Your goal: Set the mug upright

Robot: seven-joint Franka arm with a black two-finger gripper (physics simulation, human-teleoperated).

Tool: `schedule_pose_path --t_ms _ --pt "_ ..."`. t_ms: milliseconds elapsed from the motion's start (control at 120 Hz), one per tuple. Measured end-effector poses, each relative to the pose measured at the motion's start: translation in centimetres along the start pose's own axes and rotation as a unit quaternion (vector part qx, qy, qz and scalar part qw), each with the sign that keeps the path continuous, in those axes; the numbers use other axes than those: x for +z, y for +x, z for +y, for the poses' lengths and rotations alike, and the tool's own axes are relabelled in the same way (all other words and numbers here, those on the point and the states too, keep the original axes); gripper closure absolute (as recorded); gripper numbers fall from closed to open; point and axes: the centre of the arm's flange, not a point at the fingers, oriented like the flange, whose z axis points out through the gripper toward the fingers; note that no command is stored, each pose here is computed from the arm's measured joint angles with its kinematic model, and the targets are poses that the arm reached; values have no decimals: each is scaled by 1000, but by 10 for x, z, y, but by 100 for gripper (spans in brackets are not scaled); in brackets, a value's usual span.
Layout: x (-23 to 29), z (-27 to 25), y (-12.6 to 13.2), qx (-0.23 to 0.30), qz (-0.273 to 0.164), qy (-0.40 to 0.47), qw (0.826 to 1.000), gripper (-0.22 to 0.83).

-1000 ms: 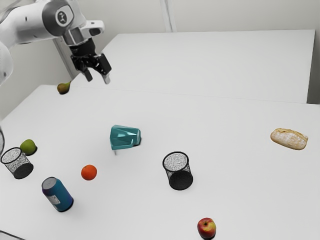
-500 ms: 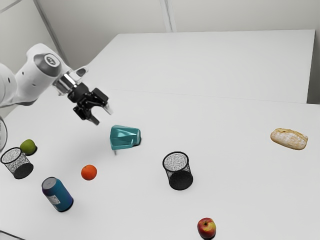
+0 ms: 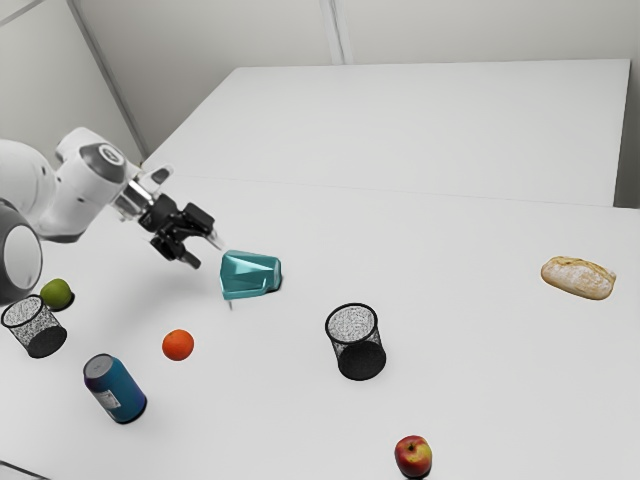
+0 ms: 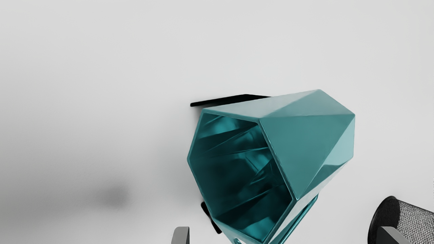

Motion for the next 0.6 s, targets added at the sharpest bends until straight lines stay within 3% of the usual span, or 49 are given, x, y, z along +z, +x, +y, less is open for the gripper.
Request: schedule_pose_path --t_ms 600 --pt "41 12 -6 17 8 -60 998 3"
